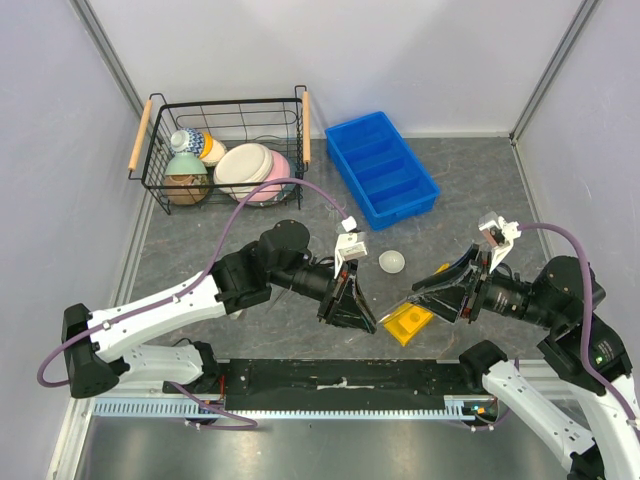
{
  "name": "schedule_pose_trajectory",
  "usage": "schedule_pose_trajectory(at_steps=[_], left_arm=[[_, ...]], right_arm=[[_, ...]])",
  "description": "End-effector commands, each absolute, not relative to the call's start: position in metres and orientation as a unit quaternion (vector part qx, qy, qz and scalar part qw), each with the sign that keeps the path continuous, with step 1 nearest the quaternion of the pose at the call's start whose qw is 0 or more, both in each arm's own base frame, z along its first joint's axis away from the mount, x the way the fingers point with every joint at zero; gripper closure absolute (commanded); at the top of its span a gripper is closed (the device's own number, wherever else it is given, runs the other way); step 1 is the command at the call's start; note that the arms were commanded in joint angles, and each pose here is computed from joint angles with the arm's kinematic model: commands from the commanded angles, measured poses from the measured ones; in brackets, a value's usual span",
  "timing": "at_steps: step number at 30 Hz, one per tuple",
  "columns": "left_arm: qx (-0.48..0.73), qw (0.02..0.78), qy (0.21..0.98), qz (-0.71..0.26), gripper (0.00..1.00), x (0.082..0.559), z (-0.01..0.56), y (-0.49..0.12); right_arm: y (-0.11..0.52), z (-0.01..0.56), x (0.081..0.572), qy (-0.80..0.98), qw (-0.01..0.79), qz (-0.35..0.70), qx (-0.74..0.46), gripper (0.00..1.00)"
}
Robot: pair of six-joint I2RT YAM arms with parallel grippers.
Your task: Organize the chemistry lab equipment
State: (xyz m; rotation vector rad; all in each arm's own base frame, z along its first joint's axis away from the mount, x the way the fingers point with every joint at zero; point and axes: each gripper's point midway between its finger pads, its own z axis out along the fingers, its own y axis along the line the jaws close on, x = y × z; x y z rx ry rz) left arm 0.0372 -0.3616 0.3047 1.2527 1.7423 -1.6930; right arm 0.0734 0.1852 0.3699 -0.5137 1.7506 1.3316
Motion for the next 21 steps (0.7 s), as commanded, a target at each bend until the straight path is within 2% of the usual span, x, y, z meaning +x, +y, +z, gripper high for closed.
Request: schedule_pose_trajectory(at_steps=[1,4,9,16,19,20,21], left_arm=[[0.465,0.238,0.584,-0.621,0.98,0.0366,0.3328,-0.3596],[0.465,0.237,0.584,-0.622,0.98,0.0364,0.3324,-0.3604],[0.465,0.24,0.583,-0.622,0.98,0.0367,0.3337,-0.3597],[0.462,0.242,0.588,-0.619,0.98,0.0393,0.333,-0.3601],[0.457,0.243,0.595,-0.615,0.87,0.0422,0.3315,-0.3613],[0.455,0.244,0.597,-0.614,0.79,0.0431,0.3319,-0.3615],[0.454,0.242,0.6,-0.612,0.77,0.0441,0.33,-0.3627]], right_arm=[[0.1827,0.3756,0.0698,0.694,0.438,0.531,-0.212,0.55],[0.1828,0.3753,0.0695,0.694,0.437,0.532,-0.212,0.59],[0.1813,0.3751,0.069,0.694,0.44,0.529,-0.21,0.6],[0.1802,0.3738,0.0694,0.696,0.441,0.527,-0.207,0.74],[0.1796,0.3738,0.0717,0.699,0.444,0.523,-0.203,0.78],[0.1794,0.373,0.0743,0.701,0.445,0.519,-0.2,0.79],[0.179,0.3723,0.0757,0.704,0.446,0.516,-0.197,0.79]])
